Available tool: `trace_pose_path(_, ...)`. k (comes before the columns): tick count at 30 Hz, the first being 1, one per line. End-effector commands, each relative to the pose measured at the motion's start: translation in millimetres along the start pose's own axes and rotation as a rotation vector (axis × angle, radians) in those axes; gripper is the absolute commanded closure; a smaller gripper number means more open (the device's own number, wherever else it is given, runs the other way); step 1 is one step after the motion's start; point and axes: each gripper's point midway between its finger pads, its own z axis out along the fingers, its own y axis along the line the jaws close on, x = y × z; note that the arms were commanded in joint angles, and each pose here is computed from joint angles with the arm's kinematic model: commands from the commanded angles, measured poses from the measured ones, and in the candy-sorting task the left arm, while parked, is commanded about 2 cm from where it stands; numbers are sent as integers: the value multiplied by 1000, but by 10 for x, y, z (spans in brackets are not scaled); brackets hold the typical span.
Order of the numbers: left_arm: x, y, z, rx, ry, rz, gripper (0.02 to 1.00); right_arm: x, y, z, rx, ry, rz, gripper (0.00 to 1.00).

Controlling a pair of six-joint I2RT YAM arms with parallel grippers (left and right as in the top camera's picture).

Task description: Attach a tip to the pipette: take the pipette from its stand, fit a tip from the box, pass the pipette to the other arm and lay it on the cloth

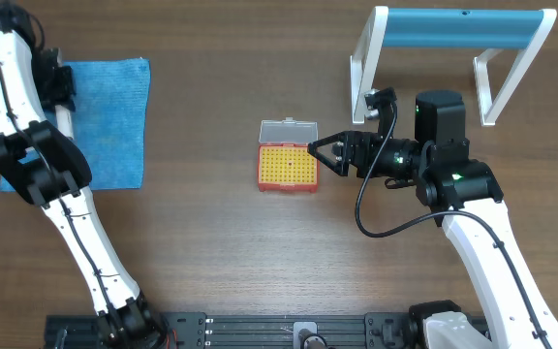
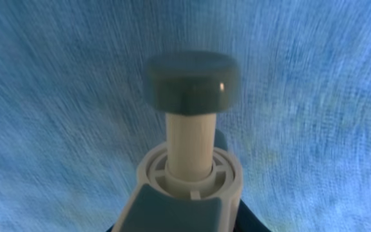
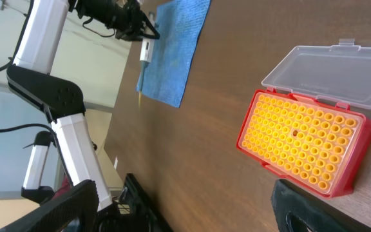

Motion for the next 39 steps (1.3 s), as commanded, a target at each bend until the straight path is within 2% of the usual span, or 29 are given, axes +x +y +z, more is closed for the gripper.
trace_pose_path(1, -167, -27, -102, -60, -66, 147, 991, -53, 41, -35, 0, -18, 26, 128)
trace_pose_path(6, -314, -176, -83, -15, -124, 206, 991, -65, 13, -36, 17, -26, 52, 128)
trace_pose_path(9, -310, -188, -22, -10, -114, 203, 993, -95, -33, -38, 43, -42, 52, 128)
trace_pose_path(17, -238, -218, 245, 10, -54, 183, 993, -101, -30, -38, 42, -45, 73, 126)
trace_pose_path(29, -242, -211, 262, 11, -55, 182, 991, -101, -30, -38, 41, -45, 87, 128)
trace_pose_path(30, -241, -212, 262, 11, -54, 181, 956, -101, -30, -38, 41, -45, 87, 126)
trace_pose_path(33, -244, -251, 261, 34, -58, 182, 689, -101, -30, -38, 42, -45, 87, 126)
trace_pose_path(34, -245, -263, 260, 38, -59, 183, 649, -101, -30, -38, 41, -45, 87, 126)
trace_pose_path(39, -204, -282, 260, 41, -42, 186, 638, -100, -30, -38, 41, -45, 87, 128)
